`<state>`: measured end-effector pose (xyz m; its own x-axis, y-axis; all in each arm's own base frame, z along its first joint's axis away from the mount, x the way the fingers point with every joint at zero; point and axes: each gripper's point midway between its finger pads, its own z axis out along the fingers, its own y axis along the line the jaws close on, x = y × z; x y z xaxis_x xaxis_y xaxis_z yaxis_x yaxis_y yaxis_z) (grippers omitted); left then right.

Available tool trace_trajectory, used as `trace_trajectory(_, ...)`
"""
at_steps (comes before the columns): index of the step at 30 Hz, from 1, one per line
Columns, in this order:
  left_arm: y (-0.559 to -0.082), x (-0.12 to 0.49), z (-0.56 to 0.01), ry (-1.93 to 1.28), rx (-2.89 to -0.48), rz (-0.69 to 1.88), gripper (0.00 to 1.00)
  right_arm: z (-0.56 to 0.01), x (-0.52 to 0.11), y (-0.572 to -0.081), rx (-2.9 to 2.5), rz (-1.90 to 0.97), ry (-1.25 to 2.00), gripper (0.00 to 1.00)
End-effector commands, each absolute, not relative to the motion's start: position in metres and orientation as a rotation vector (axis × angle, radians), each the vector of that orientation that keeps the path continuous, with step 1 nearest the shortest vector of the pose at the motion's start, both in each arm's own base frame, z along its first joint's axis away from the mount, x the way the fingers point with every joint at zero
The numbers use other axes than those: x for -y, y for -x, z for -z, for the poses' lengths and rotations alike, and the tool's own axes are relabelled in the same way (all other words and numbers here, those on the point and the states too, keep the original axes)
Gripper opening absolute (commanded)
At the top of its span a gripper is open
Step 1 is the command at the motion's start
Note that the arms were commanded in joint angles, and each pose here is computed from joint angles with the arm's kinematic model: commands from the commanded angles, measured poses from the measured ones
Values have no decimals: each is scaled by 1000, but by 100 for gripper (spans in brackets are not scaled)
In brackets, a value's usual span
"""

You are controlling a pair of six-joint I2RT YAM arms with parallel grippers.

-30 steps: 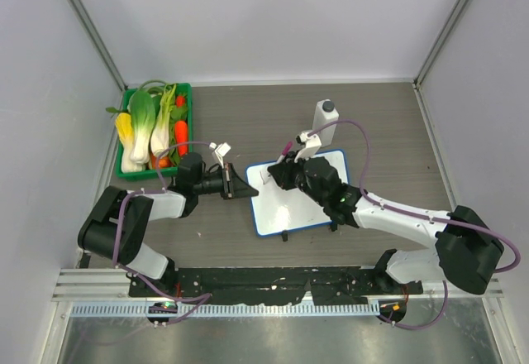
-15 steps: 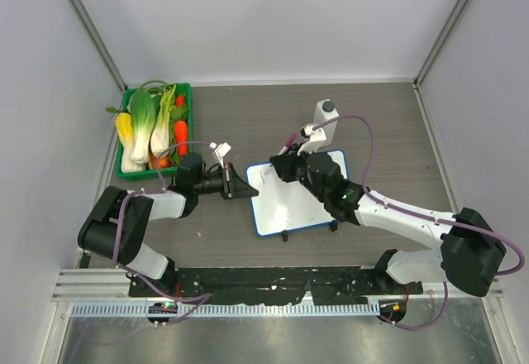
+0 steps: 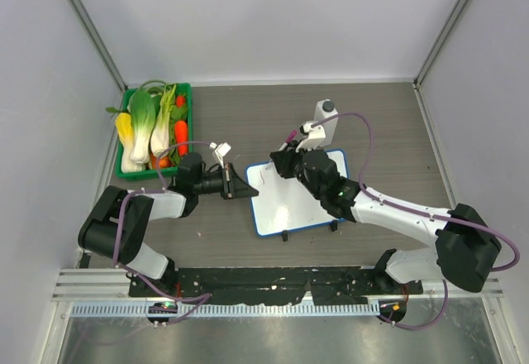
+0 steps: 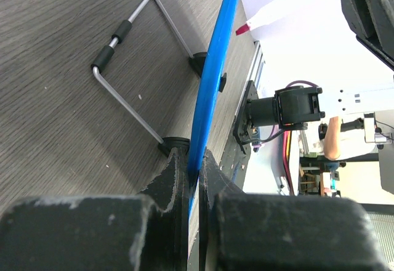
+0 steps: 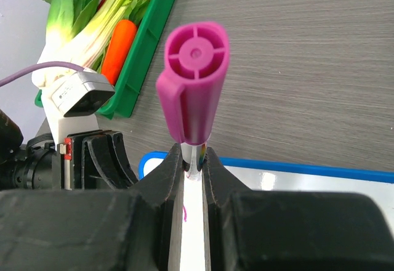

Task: Write a sentence on the whiteboard
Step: Write on the whiteboard with the whiteboard.

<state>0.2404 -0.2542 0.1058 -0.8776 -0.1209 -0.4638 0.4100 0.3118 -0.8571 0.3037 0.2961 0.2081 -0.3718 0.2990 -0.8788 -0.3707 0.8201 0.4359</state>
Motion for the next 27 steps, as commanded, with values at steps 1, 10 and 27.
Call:
trace_trajectory(1, -246, 251, -93, -201, -2188, 1549, 0, -225, -303, -312, -1784, -713, 38, 1)
trace_trajectory(10, -245, 252, -93, -202, -2189, 1552, 0, -213, -299, -311, -1828, -681, 35, 1)
trace_trajectory(27, -245, 253, -93, -206, -2189, 1554, 0, -181, -300, -295, -1916, -713, 81, 1)
